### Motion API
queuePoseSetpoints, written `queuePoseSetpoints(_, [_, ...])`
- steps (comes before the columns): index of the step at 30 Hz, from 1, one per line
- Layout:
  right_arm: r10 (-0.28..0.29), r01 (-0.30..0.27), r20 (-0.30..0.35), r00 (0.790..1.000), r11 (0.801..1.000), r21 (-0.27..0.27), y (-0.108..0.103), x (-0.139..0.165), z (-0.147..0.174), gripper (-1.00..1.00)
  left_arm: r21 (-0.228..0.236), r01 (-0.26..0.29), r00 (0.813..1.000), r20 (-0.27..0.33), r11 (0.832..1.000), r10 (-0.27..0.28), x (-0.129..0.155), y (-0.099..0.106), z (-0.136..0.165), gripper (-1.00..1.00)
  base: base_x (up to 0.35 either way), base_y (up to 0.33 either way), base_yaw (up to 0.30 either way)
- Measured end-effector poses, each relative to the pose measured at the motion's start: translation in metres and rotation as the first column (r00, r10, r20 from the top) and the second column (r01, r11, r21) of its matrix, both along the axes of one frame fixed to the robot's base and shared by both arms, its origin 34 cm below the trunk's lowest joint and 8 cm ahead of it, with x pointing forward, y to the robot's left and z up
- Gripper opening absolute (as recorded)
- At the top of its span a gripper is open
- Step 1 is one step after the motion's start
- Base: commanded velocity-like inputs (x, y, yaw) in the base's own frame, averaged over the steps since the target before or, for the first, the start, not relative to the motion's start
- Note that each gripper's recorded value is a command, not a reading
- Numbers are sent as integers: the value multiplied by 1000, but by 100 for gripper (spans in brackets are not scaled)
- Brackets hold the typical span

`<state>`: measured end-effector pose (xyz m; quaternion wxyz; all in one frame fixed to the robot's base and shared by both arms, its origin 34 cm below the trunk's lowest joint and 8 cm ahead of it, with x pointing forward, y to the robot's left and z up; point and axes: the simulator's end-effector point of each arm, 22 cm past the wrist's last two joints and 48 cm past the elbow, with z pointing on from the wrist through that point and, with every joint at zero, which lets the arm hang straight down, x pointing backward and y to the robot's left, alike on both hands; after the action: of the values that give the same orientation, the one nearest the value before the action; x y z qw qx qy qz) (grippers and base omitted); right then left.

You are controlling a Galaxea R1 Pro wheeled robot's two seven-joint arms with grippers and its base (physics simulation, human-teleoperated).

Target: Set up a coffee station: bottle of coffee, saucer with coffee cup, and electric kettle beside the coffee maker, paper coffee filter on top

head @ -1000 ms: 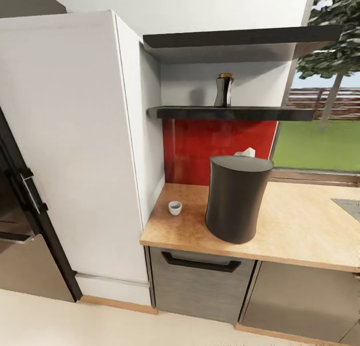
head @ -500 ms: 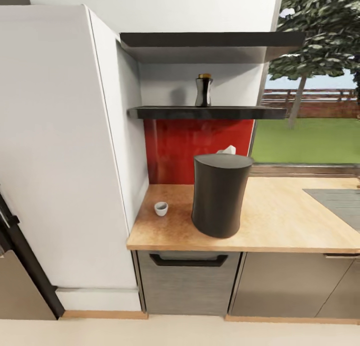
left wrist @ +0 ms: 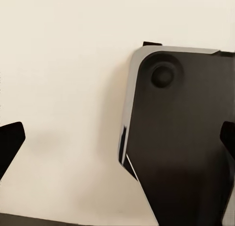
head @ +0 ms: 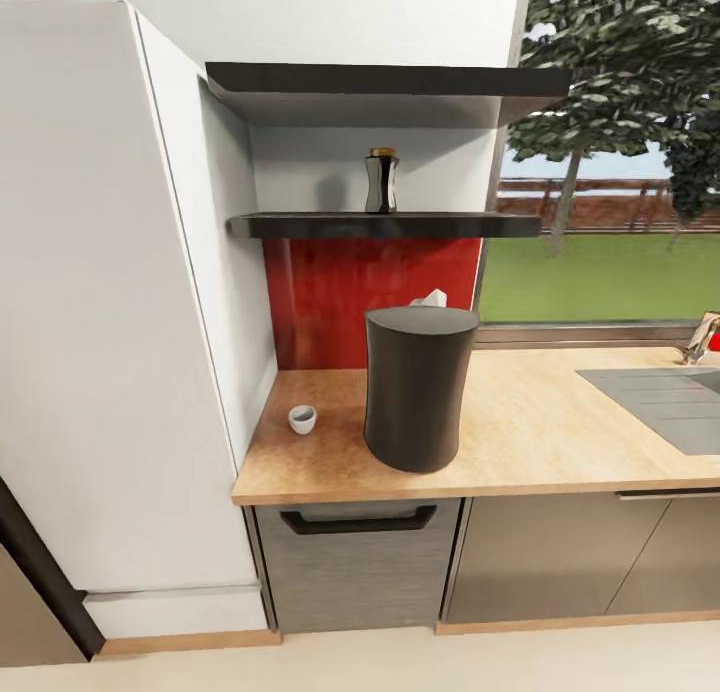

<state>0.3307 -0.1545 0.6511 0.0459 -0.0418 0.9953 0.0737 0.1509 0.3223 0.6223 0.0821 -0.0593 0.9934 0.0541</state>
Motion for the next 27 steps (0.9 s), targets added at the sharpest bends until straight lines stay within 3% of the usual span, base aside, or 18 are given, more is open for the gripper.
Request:
queuePoseSetpoints(3, [0,0,0,1000,1000,0,0,0,0,100,2,34,999,25,999,-34,16,0,1,100,0,0,-2])
queuePoseSetpoints(7, [-1,1,0,1000,1000,-1,-1,0,0,100,13,143,985,98,990,-144,58,-9,6,100,0,0,0])
queuePoseSetpoints(10, [4,-4,0,1000,1000,-4,-2,0,0,100,36,208,958,196,978,-211,108,-17,18,100,0,0,0])
queuePoseSetpoints(14, [8,-8,-3,1000,1000,-21,-13,-1,-2,100,61,230,913,333,971,-238,177,-21,43,100,0,0,0])
queuePoseSetpoints(17, [8,-8,-2,1000,1000,-26,-18,-1,-2,100,57,265,847,463,963,-261,245,-34,76,100,0,0,0])
queuePoseSetpoints(18, [7,-7,-2,1000,1000,-27,-18,-1,-2,100,54,273,834,485,961,-264,256,-37,83,100,0,0,0])
queuePoseSetpoints(21, [6,-6,0,1000,1000,-27,-18,0,-2,100,48,306,764,584,951,-276,309,-50,118,100,0,0,0])
queuePoseSetpoints(22, [7,-7,0,1000,1000,-26,-18,0,-2,100,49,313,748,602,949,-278,319,-53,126,100,0,0,0])
queuePoseSetpoints(23, [6,-6,1,1000,1000,-26,-18,0,-2,100,51,324,720,634,945,-281,336,-59,140,100,0,0,0])
queuePoseSetpoints(25, [6,-6,1,1000,1000,-23,-16,0,-2,100,71,363,638,708,929,-303,376,-79,179,100,0,0,0])
queuePoseSetpoints(26, [6,-6,1,1000,1000,-22,-15,0,-2,100,80,382,615,721,921,-317,385,-87,190,100,0,0,0])
queuePoseSetpoints(27, [6,-6,1,1000,1000,-21,-15,0,-2,100,83,392,607,725,916,-325,389,-91,195,100,0,0,0])
